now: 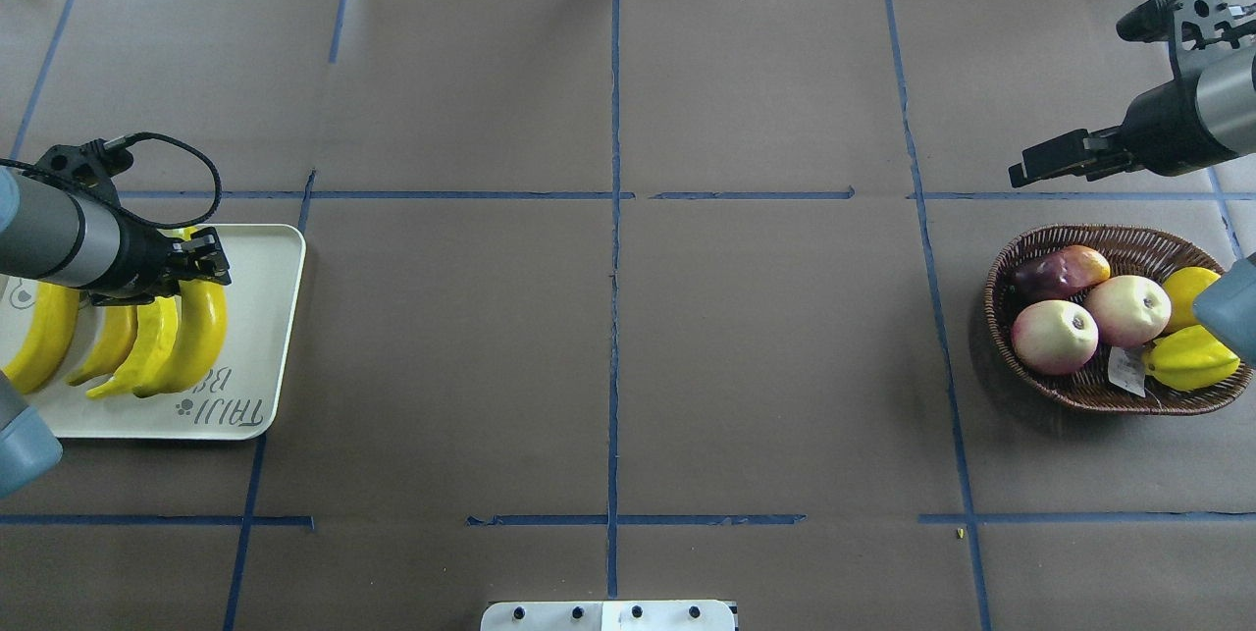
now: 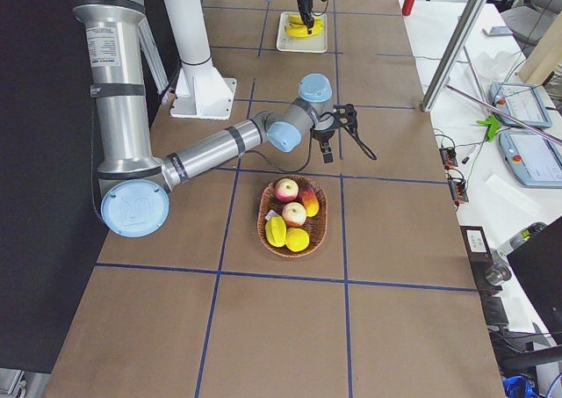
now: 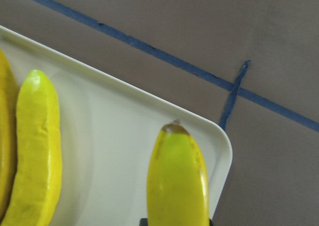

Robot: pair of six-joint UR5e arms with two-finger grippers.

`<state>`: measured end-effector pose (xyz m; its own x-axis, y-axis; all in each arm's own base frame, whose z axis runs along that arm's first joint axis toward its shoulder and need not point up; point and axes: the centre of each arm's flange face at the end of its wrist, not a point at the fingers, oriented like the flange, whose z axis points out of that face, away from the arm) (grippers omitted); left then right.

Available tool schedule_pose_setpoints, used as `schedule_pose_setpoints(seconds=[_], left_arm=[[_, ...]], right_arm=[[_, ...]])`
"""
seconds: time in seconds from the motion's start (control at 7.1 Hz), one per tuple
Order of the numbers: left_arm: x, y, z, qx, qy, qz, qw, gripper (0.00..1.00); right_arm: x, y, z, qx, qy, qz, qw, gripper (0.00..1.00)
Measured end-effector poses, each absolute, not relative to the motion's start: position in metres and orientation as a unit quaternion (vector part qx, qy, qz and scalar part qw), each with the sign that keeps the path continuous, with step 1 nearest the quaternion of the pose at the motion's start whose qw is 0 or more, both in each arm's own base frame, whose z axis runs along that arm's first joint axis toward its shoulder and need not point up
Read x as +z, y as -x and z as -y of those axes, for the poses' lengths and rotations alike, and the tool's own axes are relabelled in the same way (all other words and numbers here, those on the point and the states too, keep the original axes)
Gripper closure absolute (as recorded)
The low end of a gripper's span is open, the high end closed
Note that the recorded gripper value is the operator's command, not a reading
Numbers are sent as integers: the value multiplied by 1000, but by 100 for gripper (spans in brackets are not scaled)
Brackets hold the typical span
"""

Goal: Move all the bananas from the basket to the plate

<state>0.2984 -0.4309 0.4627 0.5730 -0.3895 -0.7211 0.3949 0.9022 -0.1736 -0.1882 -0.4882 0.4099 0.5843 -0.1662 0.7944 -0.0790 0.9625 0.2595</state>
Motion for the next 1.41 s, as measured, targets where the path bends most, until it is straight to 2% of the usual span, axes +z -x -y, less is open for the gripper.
schedule_pose_setpoints(seconds=[0.56,0.84,1.41], left_arm=[[472,-302,439,-205,-53,-384,899,0],[458,-280,446,-168,-51,-401,899,0],[486,-110,503,-17,-75,-364,928,0]], right_arm=[[429,160,498,-24,-142,439,887,0],[461,129,511,-41,-148,413,898,0],[545,18,530,-100,-107,373,916,0]])
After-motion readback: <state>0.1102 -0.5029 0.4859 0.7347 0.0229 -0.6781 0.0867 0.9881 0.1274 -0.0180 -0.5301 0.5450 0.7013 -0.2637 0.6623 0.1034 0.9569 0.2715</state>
